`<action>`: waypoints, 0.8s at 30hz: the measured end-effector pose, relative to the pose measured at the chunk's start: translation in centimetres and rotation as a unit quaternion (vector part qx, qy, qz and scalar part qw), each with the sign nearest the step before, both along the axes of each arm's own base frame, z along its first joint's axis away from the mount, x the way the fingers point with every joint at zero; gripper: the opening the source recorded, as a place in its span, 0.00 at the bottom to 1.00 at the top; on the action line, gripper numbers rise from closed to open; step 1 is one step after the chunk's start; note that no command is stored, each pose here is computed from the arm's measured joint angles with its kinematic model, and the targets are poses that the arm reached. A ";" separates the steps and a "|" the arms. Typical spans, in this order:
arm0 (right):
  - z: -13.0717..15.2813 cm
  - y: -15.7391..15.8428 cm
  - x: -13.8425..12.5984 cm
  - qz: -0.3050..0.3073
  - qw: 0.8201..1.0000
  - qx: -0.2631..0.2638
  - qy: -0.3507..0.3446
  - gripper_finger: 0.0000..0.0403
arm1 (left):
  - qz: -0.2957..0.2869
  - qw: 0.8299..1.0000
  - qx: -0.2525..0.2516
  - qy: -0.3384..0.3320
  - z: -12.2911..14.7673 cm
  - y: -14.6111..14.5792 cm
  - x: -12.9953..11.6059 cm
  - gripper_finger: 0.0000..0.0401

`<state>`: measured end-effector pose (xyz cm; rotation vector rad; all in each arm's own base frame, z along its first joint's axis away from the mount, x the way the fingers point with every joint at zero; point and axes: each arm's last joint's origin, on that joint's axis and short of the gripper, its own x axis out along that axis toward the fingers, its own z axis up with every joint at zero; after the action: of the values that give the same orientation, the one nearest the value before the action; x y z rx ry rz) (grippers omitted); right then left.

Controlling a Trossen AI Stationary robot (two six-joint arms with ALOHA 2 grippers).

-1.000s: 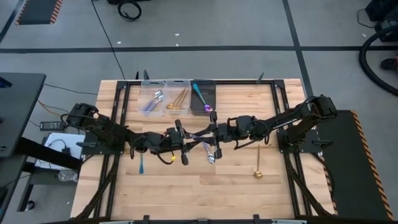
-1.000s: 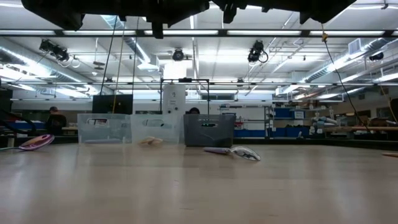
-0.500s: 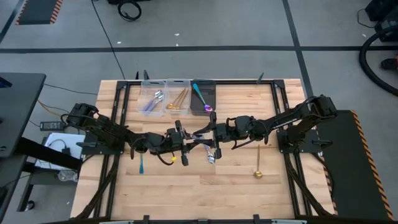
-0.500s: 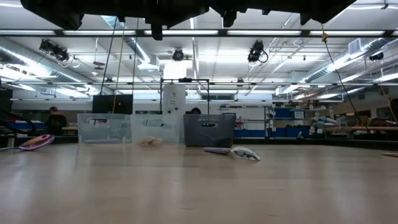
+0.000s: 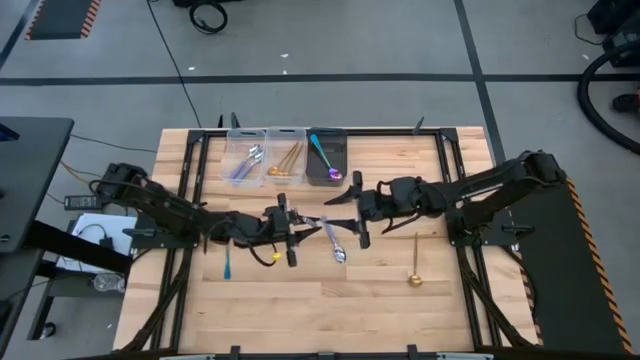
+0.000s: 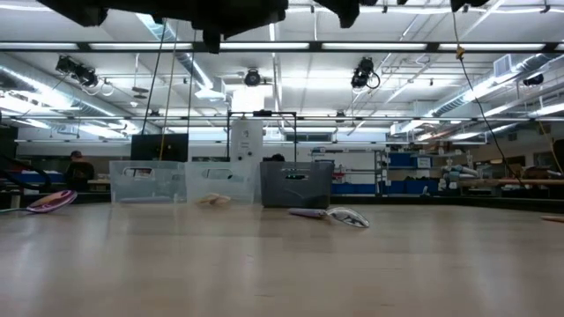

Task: Sort silverware by color (type)
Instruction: Put the violet spoon into the left transparent bin

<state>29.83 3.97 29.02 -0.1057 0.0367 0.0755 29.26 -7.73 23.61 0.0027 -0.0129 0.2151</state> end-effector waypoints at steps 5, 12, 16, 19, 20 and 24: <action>-0.8 0.2 -0.6 -0.020 0.998 0.016 0.058 0.54 | 0.003 1.000 -0.007 0.027 1.6 0.6 -1.7 0.21; -4.9 0.8 -1.2 -0.039 0.992 0.052 0.111 0.54 | 0.042 0.993 -0.024 0.111 1.9 2.2 -3.8 0.21; -6.9 1.3 -1.6 -0.062 0.988 0.064 0.130 0.54 | 0.078 0.985 -0.022 0.151 1.6 3.3 -4.6 0.21; -8.3 1.8 -1.5 -0.064 0.986 0.067 0.138 0.54 | 0.104 0.978 -0.023 0.176 1.3 4.5 -5.0 0.22; -8.6 2.0 -1.5 -0.063 0.986 0.068 0.141 0.54 | 0.115 0.976 -0.025 0.182 1.3 4.9 -5.0 0.22; -9.9 2.7 -1.0 -0.064 0.983 0.068 0.155 0.54 | 0.160 0.960 -0.034 0.228 0.5 6.9 -5.7 0.22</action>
<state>28.86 6.69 19.08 0.0454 0.3496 -0.0358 23.61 -0.87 24.13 -0.0133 0.4583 0.5353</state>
